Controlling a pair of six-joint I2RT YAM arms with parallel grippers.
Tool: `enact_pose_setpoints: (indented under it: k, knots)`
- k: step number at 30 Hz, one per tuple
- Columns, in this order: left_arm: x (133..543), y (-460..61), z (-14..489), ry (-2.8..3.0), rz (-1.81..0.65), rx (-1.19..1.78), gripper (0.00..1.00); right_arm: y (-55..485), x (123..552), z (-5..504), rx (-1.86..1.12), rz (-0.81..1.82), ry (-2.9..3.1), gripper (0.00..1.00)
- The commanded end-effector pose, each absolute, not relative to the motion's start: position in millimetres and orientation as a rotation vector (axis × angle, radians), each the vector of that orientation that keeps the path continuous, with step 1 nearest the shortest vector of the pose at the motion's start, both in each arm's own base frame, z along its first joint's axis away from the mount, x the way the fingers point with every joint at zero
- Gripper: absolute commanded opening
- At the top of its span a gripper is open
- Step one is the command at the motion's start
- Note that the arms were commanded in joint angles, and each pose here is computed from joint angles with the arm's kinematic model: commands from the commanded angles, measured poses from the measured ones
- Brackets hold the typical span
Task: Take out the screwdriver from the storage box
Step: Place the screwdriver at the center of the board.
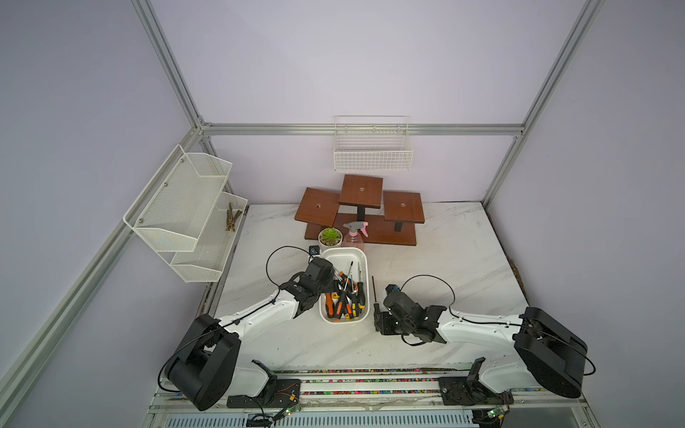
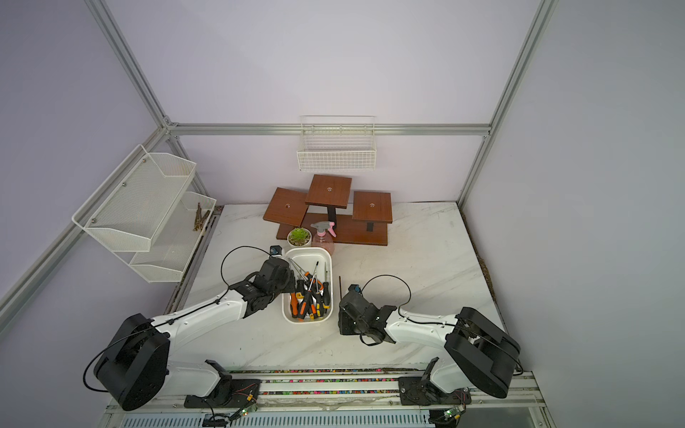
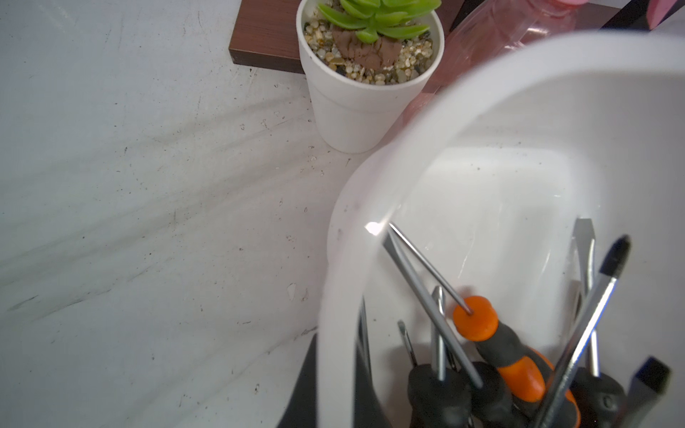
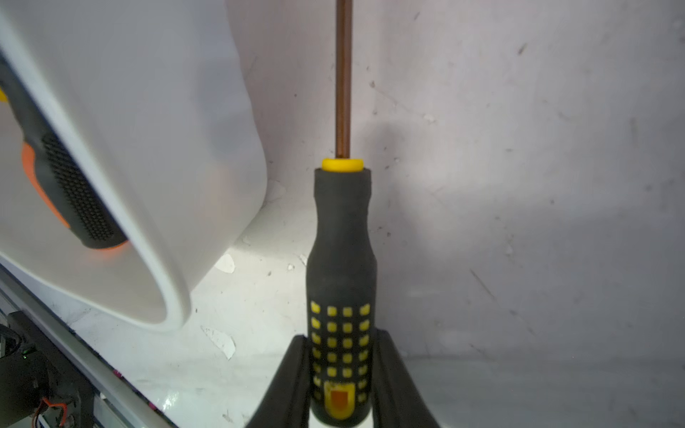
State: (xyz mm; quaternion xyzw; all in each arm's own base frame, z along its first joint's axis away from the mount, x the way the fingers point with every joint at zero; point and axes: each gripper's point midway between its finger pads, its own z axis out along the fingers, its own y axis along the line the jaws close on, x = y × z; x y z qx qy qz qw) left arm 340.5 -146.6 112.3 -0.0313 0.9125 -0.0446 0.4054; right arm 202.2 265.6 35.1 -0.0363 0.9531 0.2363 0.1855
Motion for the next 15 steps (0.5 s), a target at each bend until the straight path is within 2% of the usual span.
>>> enact_pose_setpoints:
  k: [1,6,12,15]
  knots:
    - [349.9,-153.1,134.0,2.217,-0.184,-0.096,0.00,276.8,209.5,41.7,-0.094,0.705,2.649,0.00]
    - [348.0,-151.6,132.4,2.218,-0.184,-0.107,0.00,273.8,209.5,40.9,-0.077,0.693,2.649,0.02]
    - [347.0,-149.7,132.5,2.216,-0.181,-0.117,0.00,272.7,209.5,39.4,-0.069,0.683,2.656,0.34]
    - [345.9,-148.0,133.1,2.215,-0.175,-0.121,0.00,272.8,209.9,40.5,-0.065,0.684,2.654,0.44]
